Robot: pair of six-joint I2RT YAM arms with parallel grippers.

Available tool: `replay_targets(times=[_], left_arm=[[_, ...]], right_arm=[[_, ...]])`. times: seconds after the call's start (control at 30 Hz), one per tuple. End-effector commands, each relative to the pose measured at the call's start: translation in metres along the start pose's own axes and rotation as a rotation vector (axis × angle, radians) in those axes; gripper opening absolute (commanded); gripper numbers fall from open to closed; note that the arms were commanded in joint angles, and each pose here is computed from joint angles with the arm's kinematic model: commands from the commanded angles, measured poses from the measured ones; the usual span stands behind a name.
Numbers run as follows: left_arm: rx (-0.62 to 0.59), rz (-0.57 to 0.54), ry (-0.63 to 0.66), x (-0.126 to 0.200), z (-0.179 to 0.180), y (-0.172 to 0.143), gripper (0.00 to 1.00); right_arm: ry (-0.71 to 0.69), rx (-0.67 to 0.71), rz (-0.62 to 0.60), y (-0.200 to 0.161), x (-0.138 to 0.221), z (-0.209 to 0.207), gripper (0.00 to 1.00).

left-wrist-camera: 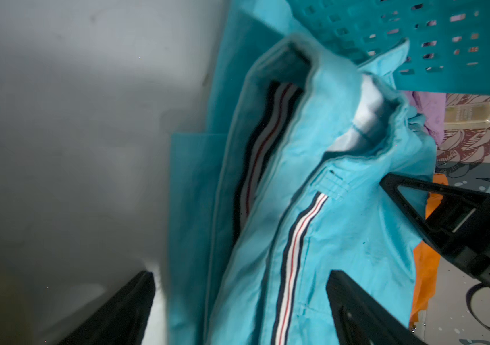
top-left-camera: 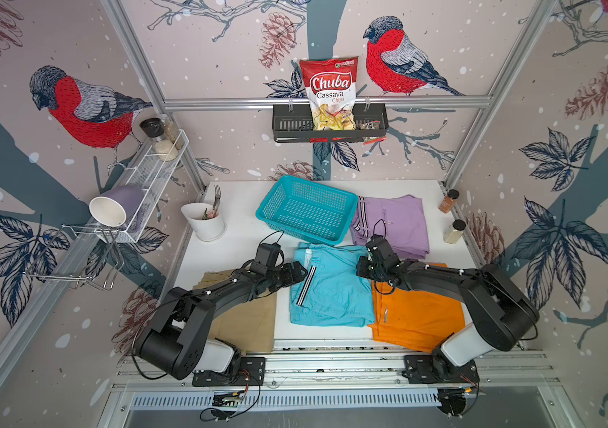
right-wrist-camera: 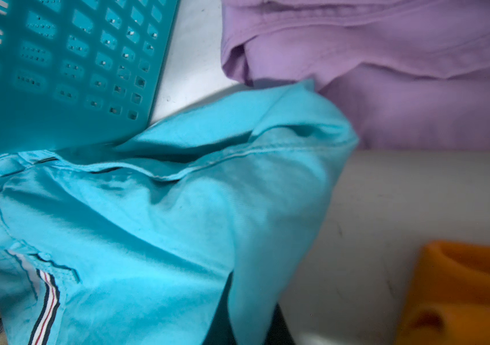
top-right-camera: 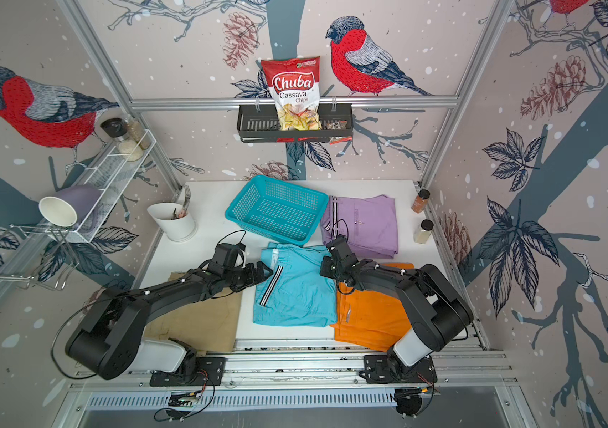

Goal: Put the folded long pants in the basket
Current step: Pick up the long pant at the center of the board.

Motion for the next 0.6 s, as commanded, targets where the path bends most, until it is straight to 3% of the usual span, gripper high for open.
replay_targets(times=[0.0,0.1,0.2,0.27,0.3,0.37,0.4,0.57], left_arm=[[0.022,0.044,0.04,-0.008,0.006,-0.006,0.95],[0.03,0.073,0.034,-0.015,0.007,-0.008,0.92],[0.038,0.103,0.016,-0.02,0.009,-0.011,0.78],[0.038,0.112,0.01,-0.022,0.009,-0.011,0.61],[0.038,0.112,0.009,-0.023,0.009,-0.011,0.48],[0.037,0.113,0.007,-0.023,0.009,-0.011,0.09],[0.036,0.112,0.01,-0.023,0.009,-0.011,0.0],[0.001,0.093,-0.002,-0.016,0.0,-0.012,0.0]], right_arm=[[0.009,0.028,-0.002,0.001,0.0,0.004,0.0],[0.013,0.034,-0.003,0.001,0.0,0.006,0.0],[0.014,0.04,-0.002,0.001,0.0,0.008,0.0],[0.016,0.041,-0.005,0.002,0.0,0.008,0.0],[0.02,0.043,-0.006,0.002,0.001,0.009,0.0],[0.027,0.045,-0.008,0.002,0.002,0.01,0.0],[0.03,0.044,-0.009,0.002,0.003,0.01,0.0],[0.063,0.056,-0.021,-0.001,0.012,0.018,0.0]])
Point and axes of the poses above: each gripper's point midway between its finger pads, its own x axis back along the fingers, its own z axis along the line the jaws close on, y = z × x, the point moved 10 cm from there along x, back along the fingers, and after that the axes turned 4 degrees about x, right-handed, at the moved point
